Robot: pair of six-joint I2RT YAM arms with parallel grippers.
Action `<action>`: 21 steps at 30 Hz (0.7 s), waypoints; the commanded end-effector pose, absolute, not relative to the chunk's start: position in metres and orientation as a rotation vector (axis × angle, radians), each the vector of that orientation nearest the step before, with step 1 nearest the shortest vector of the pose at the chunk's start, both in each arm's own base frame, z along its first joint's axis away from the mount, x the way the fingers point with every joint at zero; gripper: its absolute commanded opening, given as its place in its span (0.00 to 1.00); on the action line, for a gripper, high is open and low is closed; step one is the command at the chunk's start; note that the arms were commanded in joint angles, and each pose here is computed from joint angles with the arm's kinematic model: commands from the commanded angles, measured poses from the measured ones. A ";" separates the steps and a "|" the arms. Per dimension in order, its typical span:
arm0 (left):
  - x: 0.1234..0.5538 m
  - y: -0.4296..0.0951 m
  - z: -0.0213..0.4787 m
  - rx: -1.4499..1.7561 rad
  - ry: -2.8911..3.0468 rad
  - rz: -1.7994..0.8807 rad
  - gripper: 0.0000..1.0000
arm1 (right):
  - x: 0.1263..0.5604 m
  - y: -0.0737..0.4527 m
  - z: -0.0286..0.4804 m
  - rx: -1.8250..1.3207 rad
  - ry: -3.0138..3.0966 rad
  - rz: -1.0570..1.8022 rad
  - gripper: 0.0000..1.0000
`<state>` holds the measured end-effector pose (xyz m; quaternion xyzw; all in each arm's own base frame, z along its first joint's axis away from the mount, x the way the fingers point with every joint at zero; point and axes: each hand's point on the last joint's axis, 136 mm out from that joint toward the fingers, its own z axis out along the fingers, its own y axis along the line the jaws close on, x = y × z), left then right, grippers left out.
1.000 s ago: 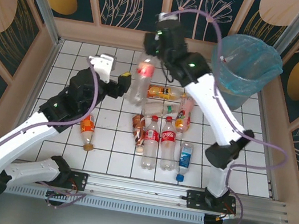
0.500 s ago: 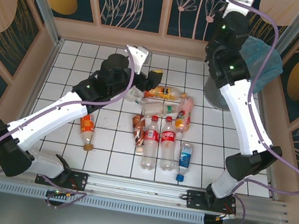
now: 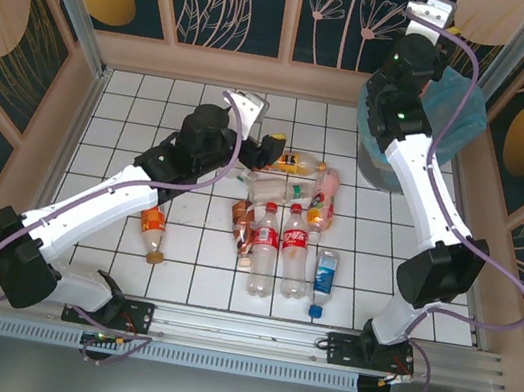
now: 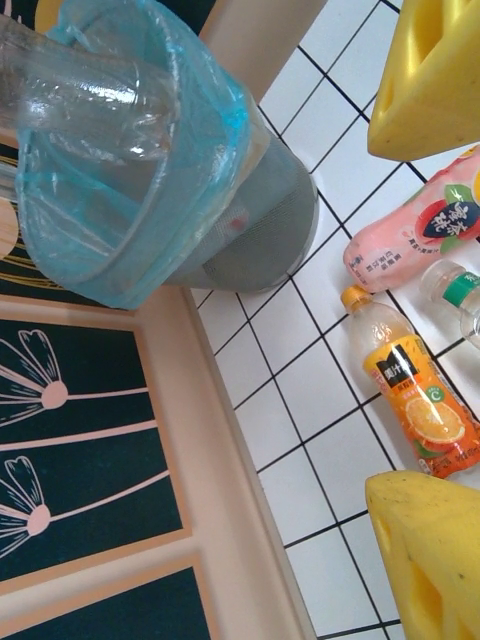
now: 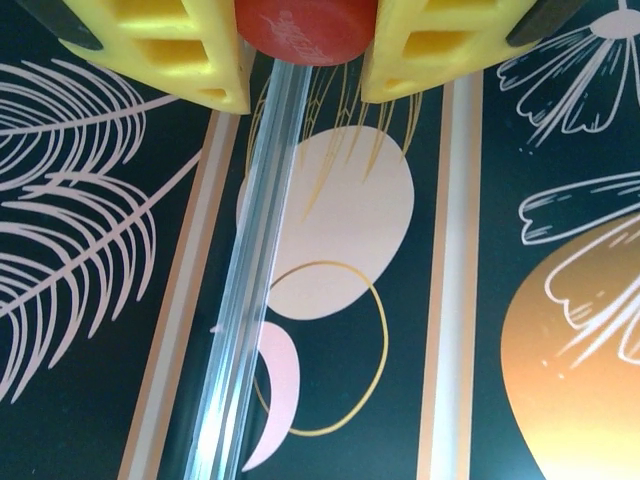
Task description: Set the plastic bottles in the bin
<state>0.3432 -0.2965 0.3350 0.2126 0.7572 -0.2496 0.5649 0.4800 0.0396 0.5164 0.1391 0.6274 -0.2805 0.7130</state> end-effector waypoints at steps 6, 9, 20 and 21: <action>0.339 -0.294 0.348 0.491 1.722 -0.603 0.81 | 0.495 0.029 0.473 0.298 1.475 -0.758 0.00; 0.339 -0.294 0.348 0.489 1.722 -0.602 0.81 | 0.500 0.027 0.484 0.305 1.455 -0.764 0.00; 0.341 -0.294 0.344 0.488 1.731 -0.592 0.81 | 0.524 0.041 0.525 0.304 1.380 -0.691 0.00; 0.341 -0.294 0.343 0.490 1.732 -0.589 0.82 | 0.525 0.042 0.531 0.308 1.366 -0.688 0.00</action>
